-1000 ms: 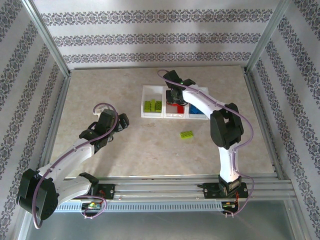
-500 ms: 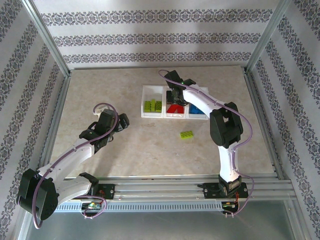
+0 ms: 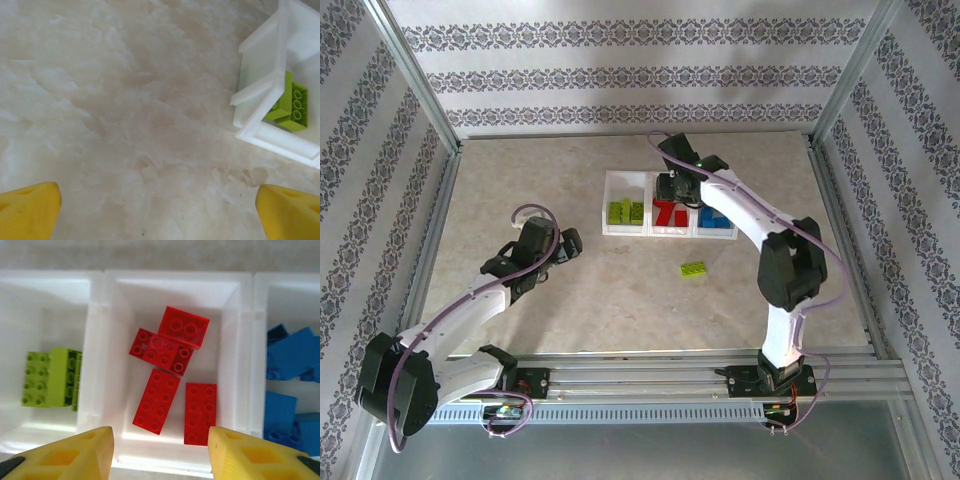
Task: Sort the legos into containers by color
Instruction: Pick up the lego from the center of the table.
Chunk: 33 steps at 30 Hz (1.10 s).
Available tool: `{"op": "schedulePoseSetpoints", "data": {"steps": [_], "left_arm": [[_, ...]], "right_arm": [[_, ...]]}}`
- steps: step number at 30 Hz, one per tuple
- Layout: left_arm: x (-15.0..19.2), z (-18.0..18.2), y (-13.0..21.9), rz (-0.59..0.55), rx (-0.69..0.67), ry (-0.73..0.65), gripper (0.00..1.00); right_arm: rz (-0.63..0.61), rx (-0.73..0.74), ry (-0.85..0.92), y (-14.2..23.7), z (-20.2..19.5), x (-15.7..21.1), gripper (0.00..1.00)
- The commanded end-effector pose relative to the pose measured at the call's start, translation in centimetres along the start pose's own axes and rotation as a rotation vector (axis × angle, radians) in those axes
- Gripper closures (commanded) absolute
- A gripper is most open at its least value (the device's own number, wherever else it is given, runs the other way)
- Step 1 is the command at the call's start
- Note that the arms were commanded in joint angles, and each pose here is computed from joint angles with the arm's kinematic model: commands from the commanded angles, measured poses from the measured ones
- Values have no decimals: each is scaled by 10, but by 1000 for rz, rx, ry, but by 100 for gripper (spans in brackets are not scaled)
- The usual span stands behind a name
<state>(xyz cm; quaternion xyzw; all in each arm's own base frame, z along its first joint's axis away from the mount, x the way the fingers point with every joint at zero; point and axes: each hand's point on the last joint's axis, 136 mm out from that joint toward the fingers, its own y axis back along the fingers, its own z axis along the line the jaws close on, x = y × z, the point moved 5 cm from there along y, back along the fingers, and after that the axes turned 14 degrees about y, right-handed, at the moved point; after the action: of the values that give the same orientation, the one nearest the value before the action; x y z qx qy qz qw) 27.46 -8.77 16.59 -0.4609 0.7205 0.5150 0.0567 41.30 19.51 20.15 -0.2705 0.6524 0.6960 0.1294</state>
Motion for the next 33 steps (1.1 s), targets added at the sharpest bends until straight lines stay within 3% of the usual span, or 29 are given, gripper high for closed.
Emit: {"op": "schedulePoseSetpoints", "data": {"steps": [1,8,10,11,20,26,33], "left_arm": [[-8,-27,4,-13,75,-68,0],[8,-70,2,30,167,-194,0],[15,-85,1,47,191,-245,0],[20,-93,0,58,205,-278,0],[85,-164,-4,242,370,-542,0],[136,-200,-5,336,387,-753,0],[174,-222,-15,400,408,-851,1]], "right_arm": [[-62,32,-15,29,-12,-2,45],[-104,68,-48,63,-31,21,29],[-105,81,-70,71,-38,28,16],[-106,87,-86,75,-41,32,2],[-110,143,-209,103,-74,67,2],[-98,200,-274,114,-97,88,2],[-114,278,-343,129,-121,102,2]]}}
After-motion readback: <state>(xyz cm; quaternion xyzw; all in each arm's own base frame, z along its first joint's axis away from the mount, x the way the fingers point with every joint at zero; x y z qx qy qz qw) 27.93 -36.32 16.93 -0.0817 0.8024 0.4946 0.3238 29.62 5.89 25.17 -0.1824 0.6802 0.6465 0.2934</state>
